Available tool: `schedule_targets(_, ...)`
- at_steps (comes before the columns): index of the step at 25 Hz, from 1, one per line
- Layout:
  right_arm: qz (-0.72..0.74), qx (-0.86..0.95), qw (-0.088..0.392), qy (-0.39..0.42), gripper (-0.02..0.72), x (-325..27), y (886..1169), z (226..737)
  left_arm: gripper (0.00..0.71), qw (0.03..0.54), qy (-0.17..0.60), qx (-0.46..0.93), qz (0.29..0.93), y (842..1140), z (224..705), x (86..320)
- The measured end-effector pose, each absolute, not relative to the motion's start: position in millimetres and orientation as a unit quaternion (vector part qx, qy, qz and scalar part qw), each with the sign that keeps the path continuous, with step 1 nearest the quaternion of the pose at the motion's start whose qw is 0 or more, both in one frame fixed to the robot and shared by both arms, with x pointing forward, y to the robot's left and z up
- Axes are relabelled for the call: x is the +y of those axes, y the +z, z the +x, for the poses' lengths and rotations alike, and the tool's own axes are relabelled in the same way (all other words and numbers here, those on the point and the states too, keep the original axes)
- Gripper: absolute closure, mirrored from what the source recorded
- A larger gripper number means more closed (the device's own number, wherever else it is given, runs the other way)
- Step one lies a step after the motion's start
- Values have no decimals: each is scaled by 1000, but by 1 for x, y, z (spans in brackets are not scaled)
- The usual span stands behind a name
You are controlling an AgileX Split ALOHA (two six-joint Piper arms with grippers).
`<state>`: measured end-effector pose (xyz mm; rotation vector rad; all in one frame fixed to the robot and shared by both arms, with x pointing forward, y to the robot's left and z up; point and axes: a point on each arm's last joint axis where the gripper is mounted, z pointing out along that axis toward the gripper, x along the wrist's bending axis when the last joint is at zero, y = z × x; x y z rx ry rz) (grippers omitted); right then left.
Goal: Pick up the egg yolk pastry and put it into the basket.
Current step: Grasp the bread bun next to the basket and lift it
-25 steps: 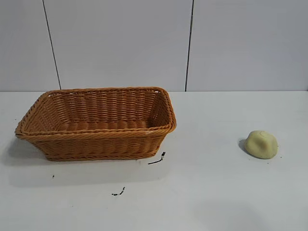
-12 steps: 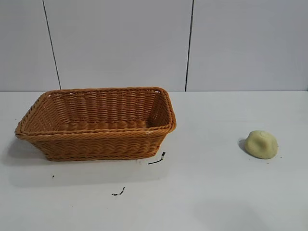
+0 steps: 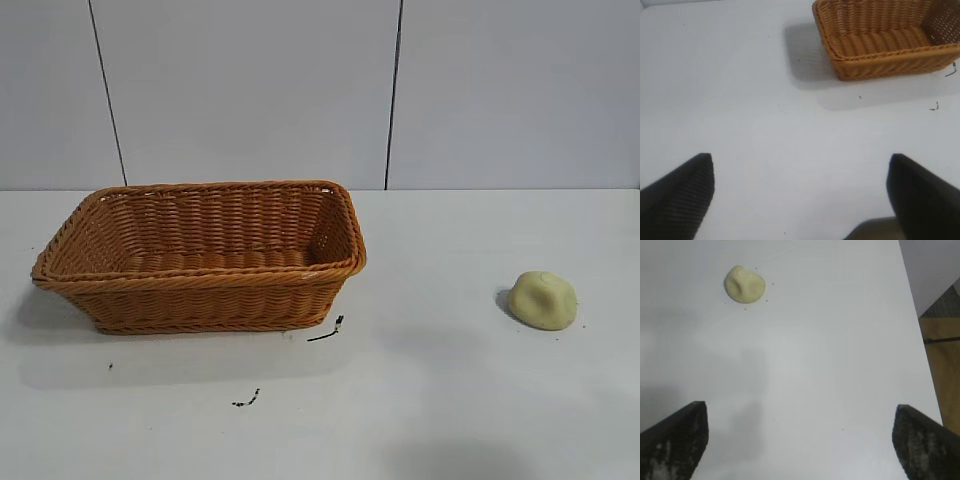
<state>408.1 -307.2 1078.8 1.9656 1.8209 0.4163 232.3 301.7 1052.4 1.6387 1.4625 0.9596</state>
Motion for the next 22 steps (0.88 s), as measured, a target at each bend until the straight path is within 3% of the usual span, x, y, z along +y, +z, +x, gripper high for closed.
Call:
schedule_targets(6, 718, 672, 160, 91, 10, -306, 1059, 488, 14, 364, 373, 568, 637, 1052, 232, 302)
schedule_targets(13, 701, 698, 129, 75, 10, -293, 1035, 576, 14, 364, 373, 568, 637, 1052, 232, 302)
schedule_targets(22, 683, 718, 102, 84, 10, -264, 1012, 628, 14, 364, 373, 568, 637, 1052, 232, 302)
